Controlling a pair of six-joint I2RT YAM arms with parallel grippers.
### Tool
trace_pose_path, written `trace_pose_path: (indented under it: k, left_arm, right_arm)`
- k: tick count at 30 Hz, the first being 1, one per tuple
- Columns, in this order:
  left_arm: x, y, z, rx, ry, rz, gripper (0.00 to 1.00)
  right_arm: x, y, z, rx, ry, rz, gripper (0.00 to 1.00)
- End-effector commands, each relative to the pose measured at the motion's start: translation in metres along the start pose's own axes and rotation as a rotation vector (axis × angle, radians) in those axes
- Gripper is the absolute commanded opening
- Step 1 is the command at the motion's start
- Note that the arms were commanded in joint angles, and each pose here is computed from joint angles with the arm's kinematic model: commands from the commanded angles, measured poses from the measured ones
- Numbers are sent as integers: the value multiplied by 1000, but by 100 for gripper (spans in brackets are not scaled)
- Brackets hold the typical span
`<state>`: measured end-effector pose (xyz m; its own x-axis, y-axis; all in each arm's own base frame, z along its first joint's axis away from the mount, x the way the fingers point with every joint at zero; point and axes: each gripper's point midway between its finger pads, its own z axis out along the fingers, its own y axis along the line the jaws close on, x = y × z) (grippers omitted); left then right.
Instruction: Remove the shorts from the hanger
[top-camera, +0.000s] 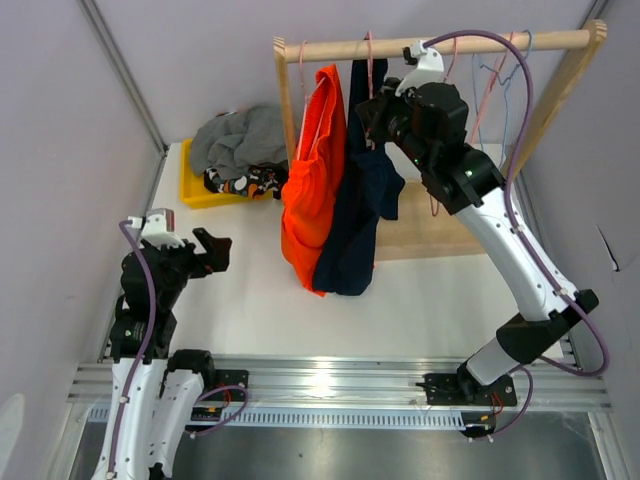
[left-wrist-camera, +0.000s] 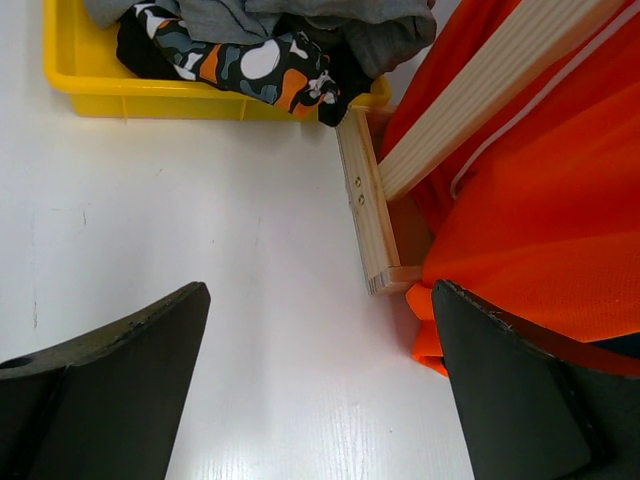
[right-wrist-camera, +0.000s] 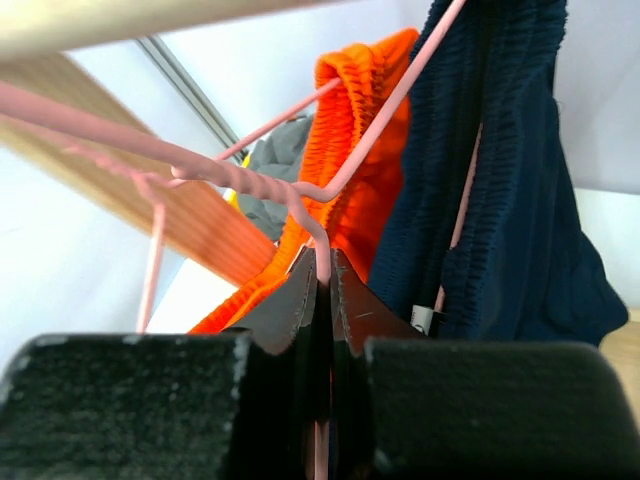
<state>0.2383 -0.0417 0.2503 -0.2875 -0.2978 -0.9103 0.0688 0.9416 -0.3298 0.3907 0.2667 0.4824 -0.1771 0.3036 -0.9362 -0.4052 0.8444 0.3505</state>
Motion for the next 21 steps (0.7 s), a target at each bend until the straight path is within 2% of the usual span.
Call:
trace_pose_path:
  k: [1, 6, 8, 9, 10, 12, 13, 16, 21]
  left_arm:
    - [-10, -11, 1, 62, -32, 41, 99]
    - [-28, -22, 5, 68, -56, 60, 99]
    - [-36, -34, 11, 72, -62, 87, 99]
    - [-64, -48, 6, 87, -114, 98, 99]
    - [-58, -57, 18, 77, -66, 126, 99]
    - [-66, -78, 22, 108, -60, 145, 99]
    - [-82, -108, 17, 187, -88, 148, 99]
    - [-90, -159, 2, 345, -103, 142, 99]
    - [-71, -234, -19, 596, -82, 144, 99]
  right_arm:
    - [-95, 27, -60, -102, -250, 6, 0]
    - [-99, 26, -88, -120, -269, 31, 0]
    - [-85, 21, -91, -106, -246, 45, 0]
    - [-88, 22, -106, -107, -265, 60, 0]
    - [-85, 21, -110, -100, -267, 77, 0]
    - [-67, 12, -111, -59, -243, 91, 0]
    - [-67, 15, -121, -69, -252, 102, 0]
    - [-49, 8, -120, -33, -223, 95, 0]
    - [-37, -2, -115, 20, -192, 83, 0]
